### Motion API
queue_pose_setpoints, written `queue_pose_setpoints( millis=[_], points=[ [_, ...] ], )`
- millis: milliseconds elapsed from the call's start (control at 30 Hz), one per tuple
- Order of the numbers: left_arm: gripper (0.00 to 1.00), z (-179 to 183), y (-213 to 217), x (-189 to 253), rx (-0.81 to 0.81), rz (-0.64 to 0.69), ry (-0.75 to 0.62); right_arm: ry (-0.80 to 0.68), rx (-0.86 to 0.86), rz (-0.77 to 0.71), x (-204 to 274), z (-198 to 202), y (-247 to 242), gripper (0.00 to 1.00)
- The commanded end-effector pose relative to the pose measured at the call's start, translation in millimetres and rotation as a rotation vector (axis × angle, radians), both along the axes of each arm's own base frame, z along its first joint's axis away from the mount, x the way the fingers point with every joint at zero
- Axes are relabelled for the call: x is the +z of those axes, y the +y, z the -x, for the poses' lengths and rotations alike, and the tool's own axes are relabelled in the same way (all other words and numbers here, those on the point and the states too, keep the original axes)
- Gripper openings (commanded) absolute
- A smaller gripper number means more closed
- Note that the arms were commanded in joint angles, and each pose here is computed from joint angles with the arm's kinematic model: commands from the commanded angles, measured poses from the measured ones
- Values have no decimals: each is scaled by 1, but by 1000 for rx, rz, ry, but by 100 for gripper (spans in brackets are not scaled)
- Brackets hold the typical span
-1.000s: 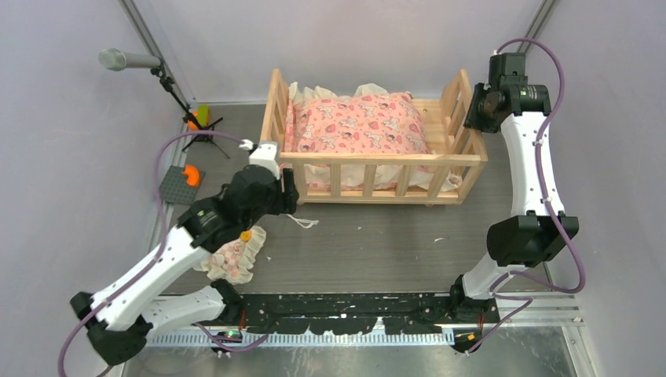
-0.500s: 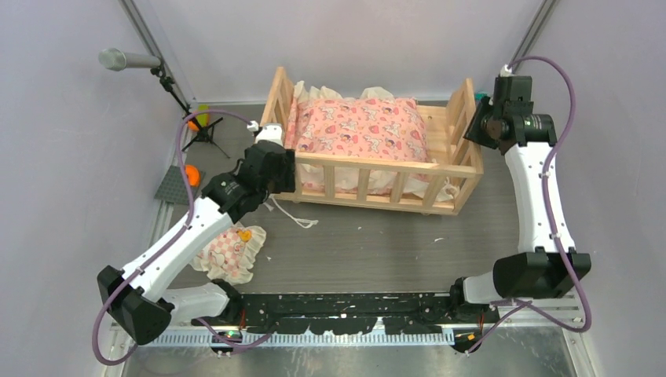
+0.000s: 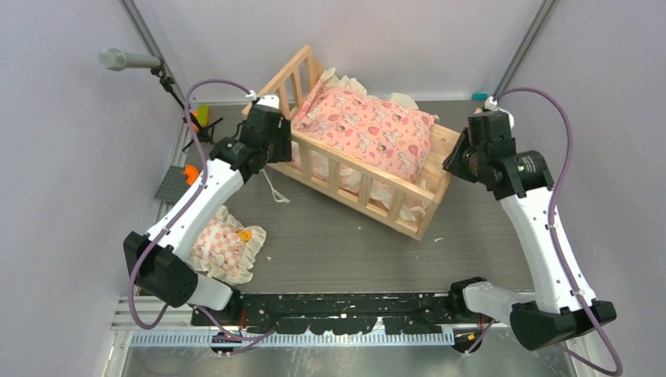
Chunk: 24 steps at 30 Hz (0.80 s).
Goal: Set up the pet bed
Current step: Adjust the bed frame at the center of the board.
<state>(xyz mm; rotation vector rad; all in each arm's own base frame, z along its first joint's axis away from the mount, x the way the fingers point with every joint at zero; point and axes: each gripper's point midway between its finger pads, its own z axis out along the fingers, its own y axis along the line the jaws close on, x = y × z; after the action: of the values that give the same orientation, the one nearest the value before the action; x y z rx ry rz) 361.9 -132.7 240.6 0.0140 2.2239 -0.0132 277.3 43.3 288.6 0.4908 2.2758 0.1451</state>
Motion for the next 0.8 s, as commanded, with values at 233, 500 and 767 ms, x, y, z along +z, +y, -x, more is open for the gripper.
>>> queue_pose_setpoints(
  millis=[233,500,767],
  points=[
    [65,-60,-16,31,-43,39,-90,-82,256,-300,30,48,85,0],
    [66,-74,-6,30,-23,17,-77,-27,386,-350,26,67,105,1],
    [75,-31,18,68,25,70,-170,-149,246,-157,52,57,59,36]
  ],
)
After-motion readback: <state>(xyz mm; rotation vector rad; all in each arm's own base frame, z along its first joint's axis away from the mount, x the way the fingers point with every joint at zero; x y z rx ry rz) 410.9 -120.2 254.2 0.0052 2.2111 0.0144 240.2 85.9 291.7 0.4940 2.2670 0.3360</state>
